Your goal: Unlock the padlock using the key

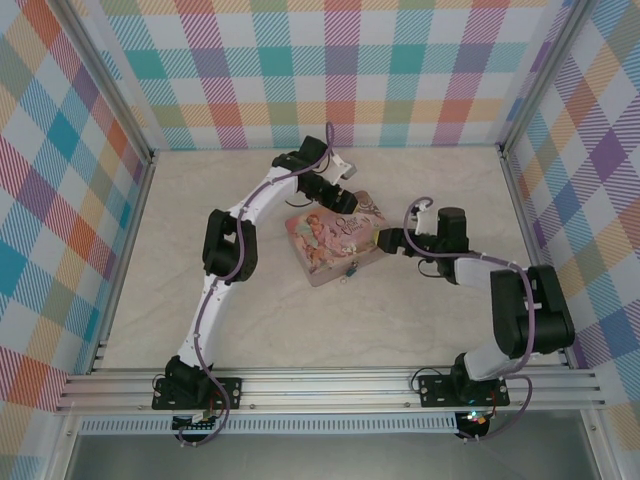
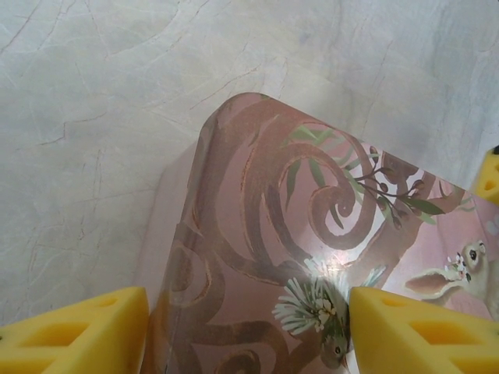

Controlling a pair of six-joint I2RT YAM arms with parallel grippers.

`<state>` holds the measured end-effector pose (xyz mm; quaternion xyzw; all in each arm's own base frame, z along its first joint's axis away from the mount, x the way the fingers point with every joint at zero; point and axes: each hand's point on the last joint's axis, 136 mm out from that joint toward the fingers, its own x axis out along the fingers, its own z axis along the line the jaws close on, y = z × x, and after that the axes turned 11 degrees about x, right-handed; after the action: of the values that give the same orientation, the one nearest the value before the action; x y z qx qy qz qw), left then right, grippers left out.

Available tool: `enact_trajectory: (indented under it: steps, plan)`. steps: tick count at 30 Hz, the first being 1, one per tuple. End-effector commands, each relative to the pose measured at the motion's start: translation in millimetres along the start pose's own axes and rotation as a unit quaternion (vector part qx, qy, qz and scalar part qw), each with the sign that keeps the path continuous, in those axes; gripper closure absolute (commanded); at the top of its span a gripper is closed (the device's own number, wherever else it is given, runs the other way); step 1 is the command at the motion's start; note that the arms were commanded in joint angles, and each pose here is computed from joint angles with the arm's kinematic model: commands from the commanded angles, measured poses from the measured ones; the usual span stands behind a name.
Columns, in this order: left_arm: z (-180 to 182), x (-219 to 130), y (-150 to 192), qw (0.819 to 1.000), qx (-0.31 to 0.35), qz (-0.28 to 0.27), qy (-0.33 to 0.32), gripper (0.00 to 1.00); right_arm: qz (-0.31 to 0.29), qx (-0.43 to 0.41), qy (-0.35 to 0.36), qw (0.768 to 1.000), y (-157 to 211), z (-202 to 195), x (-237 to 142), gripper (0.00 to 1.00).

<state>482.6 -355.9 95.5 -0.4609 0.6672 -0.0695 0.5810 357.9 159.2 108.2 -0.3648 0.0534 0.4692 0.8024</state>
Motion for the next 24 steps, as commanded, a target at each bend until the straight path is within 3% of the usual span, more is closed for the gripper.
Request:
enact_trajectory:
  steps: [1, 5, 8, 11, 24]
  plan:
    - [4.3, -2.0, 14.6, 0.999, -0.009, 0.029, -0.031, 0.36, -0.028, -0.007, 0.031, 0.999, -0.9, -0.7, -18.2, 0.09]
    - [11.9, -7.4, 14.4, 0.998, -0.017, 0.025, -0.049, 0.38, -0.026, -0.004, 0.024, 0.999, 25.6, 11.1, -33.0, 0.18]
    - [19.3, -9.0, 16.1, 0.997, -0.025, 0.024, -0.066, 0.41, -0.001, -0.017, 0.017, 1.0, 61.0, 23.6, -27.6, 0.24]
    - [24.7, -10.2, 20.3, 0.996, -0.034, 0.023, -0.073, 0.42, -0.016, -0.009, 0.008, 1.0, 79.7, 22.4, -24.5, 0.3]
    - [29.0, -11.0, 38.0, 0.995, -0.05, 0.03, -0.078, 0.45, -0.009, -0.053, -0.07, 0.996, 89.3, 39.7, 14.5, 0.33]
